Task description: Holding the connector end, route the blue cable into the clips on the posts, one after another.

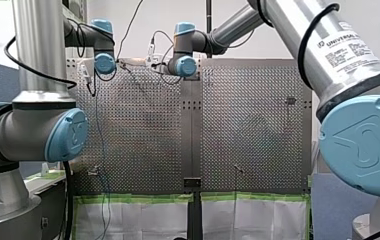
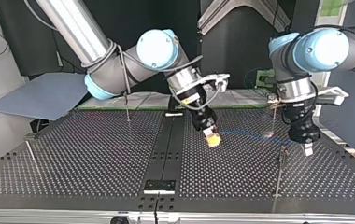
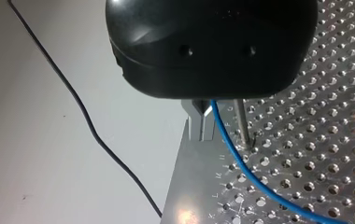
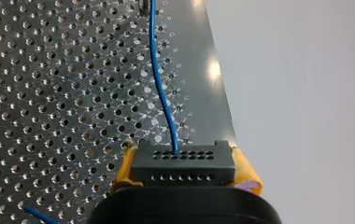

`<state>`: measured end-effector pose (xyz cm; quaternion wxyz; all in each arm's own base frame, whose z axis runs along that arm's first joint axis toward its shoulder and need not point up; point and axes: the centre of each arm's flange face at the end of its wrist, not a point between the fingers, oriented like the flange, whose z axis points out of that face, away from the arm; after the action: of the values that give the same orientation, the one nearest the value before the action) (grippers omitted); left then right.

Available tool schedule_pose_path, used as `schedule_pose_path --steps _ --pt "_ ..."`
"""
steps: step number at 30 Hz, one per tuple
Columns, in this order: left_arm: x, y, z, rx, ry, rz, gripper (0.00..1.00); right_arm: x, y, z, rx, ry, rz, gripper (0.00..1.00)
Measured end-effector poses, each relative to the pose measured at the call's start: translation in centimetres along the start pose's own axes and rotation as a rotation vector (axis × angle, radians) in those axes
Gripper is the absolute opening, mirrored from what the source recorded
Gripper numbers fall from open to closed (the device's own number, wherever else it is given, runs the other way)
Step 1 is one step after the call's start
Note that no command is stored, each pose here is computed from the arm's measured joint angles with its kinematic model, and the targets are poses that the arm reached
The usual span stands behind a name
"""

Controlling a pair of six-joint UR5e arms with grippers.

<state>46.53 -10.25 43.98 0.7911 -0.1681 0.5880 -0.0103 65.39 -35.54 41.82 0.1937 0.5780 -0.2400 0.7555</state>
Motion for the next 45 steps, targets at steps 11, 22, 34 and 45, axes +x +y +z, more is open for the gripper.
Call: schedule_pose_path --steps 11,22,34,45 --pt "0.4 0.4 1.3 0.015 0.007 0.004 0.0 -0.5 0.7 0.6 -0.009 -0.002 0.002 0.0" --pt "0.9 0.9 2.9 0.046 -0.005 -0.013 0.0 -2.3 1.3 0.9 -0.014 -0.021 0.003 0.0" --pt "0.5 1.5 3.8 0.048 -0.017 -0.026 0.0 -1.1 1.1 1.7 -0.004 0.005 0.001 0.0" --pt "1.1 1.6 5.3 0.067 -0.008 -0.035 0.0 -0.1 1.8 2.3 -0.005 0.025 -0.002 0.0"
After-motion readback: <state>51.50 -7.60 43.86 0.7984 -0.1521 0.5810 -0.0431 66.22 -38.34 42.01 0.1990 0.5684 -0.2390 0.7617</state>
